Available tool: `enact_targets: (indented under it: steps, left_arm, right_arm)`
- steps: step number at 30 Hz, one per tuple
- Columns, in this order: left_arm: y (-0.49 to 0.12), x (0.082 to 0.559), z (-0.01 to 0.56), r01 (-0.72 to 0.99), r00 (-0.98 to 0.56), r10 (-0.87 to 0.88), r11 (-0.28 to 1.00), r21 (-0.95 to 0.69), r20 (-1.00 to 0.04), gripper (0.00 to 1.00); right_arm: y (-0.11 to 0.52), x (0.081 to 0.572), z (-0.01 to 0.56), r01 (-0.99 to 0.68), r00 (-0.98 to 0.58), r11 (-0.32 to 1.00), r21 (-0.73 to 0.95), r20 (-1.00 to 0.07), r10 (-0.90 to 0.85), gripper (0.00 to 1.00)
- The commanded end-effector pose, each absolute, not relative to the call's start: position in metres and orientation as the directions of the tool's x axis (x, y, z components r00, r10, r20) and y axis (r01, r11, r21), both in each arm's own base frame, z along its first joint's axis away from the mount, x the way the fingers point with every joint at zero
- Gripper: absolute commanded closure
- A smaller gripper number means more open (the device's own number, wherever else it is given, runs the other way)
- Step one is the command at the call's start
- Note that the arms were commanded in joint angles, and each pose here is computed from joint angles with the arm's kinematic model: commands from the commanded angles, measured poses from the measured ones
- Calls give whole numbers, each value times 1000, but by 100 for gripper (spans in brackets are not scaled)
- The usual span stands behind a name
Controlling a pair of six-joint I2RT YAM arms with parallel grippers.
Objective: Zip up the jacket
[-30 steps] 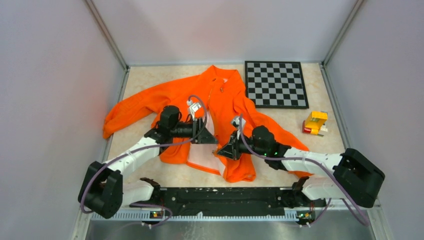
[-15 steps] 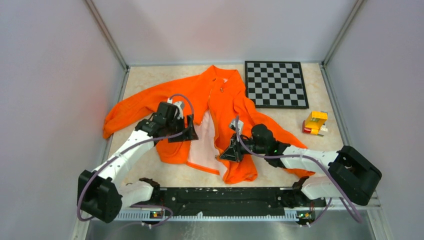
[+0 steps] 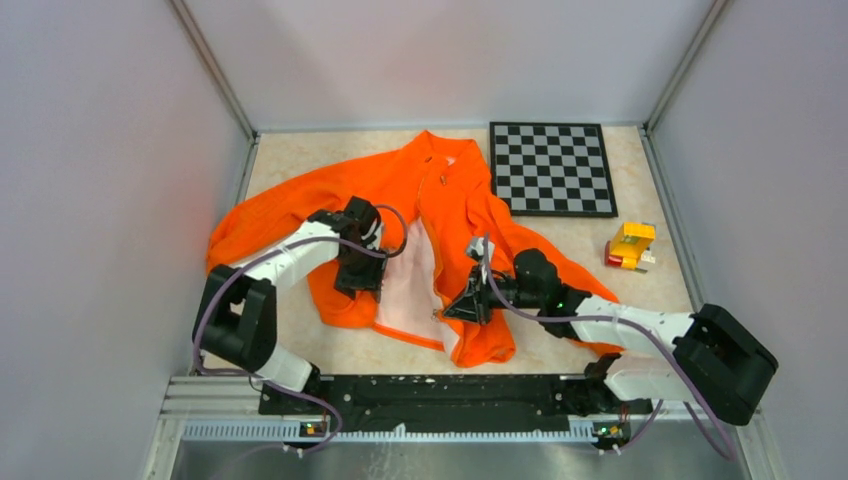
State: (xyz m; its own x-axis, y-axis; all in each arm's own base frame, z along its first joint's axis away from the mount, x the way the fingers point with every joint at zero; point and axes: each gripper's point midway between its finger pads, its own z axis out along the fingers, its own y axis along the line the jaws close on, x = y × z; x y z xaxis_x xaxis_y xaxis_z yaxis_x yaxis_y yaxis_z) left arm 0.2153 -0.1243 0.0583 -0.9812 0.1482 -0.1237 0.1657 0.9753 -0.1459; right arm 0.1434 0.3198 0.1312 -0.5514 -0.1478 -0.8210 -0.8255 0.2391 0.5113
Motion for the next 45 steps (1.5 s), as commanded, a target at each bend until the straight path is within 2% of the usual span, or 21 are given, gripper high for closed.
enact_targets:
  steps: [1, 5, 7, 11, 15, 19, 21, 24, 33, 39, 45]
  left_arm:
    - [-124, 207, 55, 210, -976, 201, 970, -120, -82, 38]
    - [-122, 204, 46, 208, -977, 205, 976, -61, -50, 51]
    - [-124, 208, 45, 201, -978, 198, 978, -55, -60, 55]
    - [-117, 216, 40, 180, -981, 181, 984, 14, -73, 55]
    - [-118, 215, 33, 198, -978, 201, 979, 51, -56, 49]
    - [-123, 213, 27, 218, -974, 221, 974, 58, -50, 50]
    - [-123, 213, 26, 220, -974, 223, 974, 58, -49, 55]
    - [-125, 215, 29, 222, -972, 226, 974, 53, -70, 68]
    - [-125, 223, 58, 204, -960, 207, 978, 40, -189, 99]
    - [-140, 229, 91, 219, -934, 191, 974, -59, -302, 100]
    - [-175, 239, 136, 356, -833, 190, 903, -241, -519, 100]
  right_arm:
    - [318, 140, 153, -860, -496, 187, 474, -863, -95, 100]
    - [317, 141, 158, -864, -487, 190, 466, -870, -80, 100]
    - [317, 141, 158, -863, -488, 192, 467, -870, -77, 100]
    - [316, 141, 159, -864, -486, 192, 466, -871, -72, 100]
    - [316, 141, 159, -862, -488, 194, 468, -870, -69, 100]
    - [316, 142, 158, -862, -487, 197, 467, -871, -68, 100]
    - [316, 142, 157, -860, -490, 201, 469, -869, -68, 100]
    - [317, 144, 156, -858, -493, 206, 471, -868, -69, 100]
    - [322, 146, 148, -848, -512, 207, 488, -855, -85, 100]
    - [326, 148, 143, -839, -529, 201, 505, -843, -92, 100]
    - [338, 146, 148, -850, -522, 123, 512, -849, -82, 100]
